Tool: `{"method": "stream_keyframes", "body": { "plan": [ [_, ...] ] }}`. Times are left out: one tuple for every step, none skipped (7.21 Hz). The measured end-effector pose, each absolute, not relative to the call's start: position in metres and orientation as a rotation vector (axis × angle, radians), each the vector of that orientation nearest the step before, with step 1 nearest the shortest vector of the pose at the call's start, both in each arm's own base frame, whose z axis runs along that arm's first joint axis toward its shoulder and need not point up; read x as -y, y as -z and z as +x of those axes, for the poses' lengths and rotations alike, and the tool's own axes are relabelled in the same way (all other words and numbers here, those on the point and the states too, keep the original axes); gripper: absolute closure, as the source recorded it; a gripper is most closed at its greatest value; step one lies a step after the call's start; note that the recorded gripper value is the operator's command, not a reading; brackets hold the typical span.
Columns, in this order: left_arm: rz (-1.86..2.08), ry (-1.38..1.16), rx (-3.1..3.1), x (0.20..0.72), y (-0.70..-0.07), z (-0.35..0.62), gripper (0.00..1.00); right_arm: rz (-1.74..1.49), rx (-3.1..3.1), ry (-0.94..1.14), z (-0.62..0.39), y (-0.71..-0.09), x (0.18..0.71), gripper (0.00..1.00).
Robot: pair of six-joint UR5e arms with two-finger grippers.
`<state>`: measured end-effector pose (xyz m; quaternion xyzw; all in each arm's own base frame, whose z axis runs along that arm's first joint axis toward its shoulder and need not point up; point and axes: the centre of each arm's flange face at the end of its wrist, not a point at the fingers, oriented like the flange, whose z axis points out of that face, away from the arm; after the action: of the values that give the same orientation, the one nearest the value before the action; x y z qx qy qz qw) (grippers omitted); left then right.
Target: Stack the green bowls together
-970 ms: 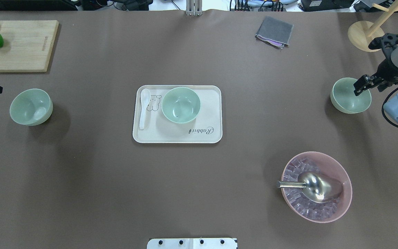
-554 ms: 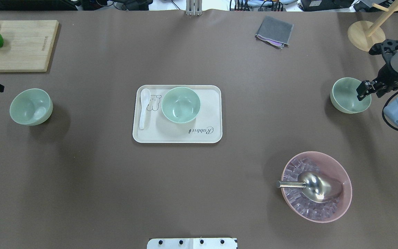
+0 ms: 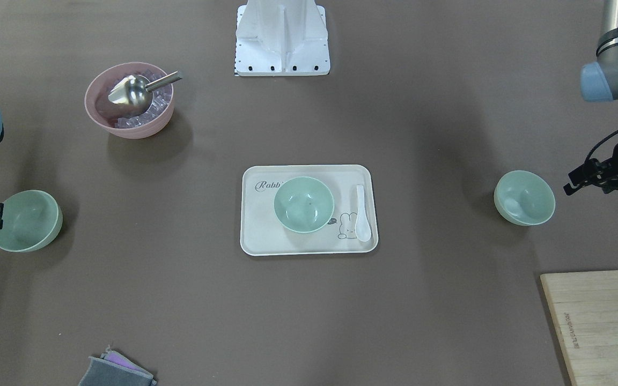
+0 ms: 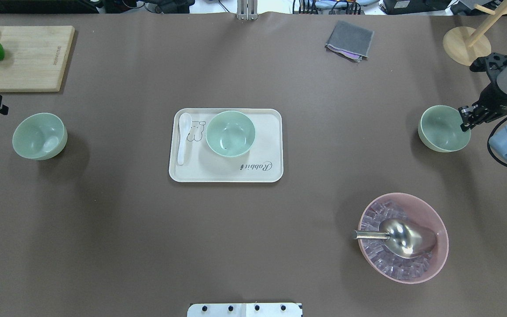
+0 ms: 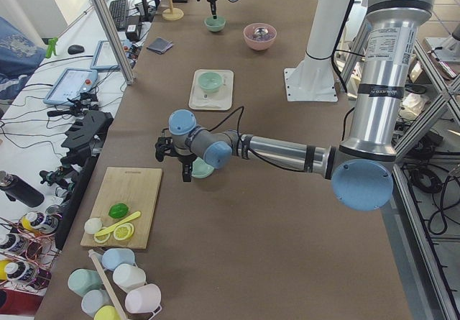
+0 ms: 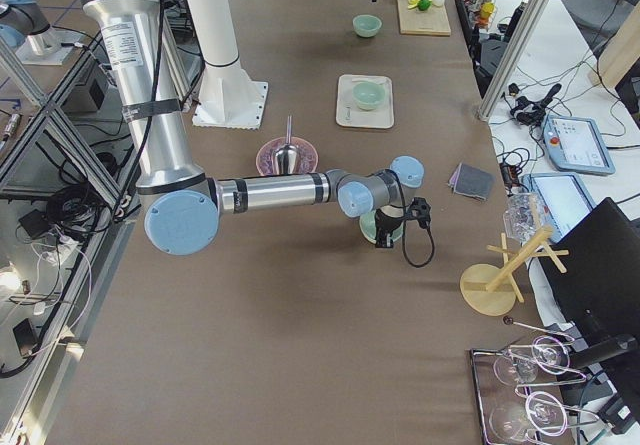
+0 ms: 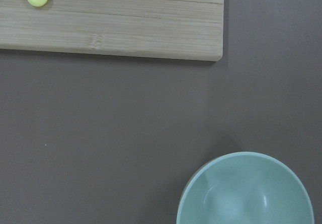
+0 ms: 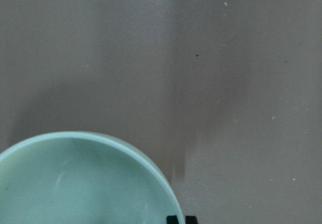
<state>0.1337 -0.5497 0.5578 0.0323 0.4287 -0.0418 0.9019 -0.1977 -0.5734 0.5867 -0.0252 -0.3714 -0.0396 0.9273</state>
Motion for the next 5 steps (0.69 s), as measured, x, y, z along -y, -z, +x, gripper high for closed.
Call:
{"method": "stream_keyframes", "body": {
  "plan": [
    [0.058,0.096,-0.89,0.551,-0.555,0.14,0.02,-0.053,0.804,0.059,-0.193,-0.57,0.581,1.0],
    [0.048,0.104,-0.883,0.551,-0.552,0.152,0.02,-0.052,0.863,0.03,-0.183,-0.541,0.599,1.0],
    [0.045,0.105,-0.853,0.548,-0.555,0.168,0.04,-0.056,0.914,-0.008,-0.179,-0.504,0.617,1.0],
    [0.045,0.101,-0.817,0.545,-0.563,0.18,0.11,-0.063,0.946,-0.054,-0.186,-0.464,0.63,1.0],
    [0.034,0.099,-0.791,0.544,-0.576,0.186,0.15,-0.078,0.971,-0.104,-0.208,-0.42,0.635,1.0]
  ]
}}
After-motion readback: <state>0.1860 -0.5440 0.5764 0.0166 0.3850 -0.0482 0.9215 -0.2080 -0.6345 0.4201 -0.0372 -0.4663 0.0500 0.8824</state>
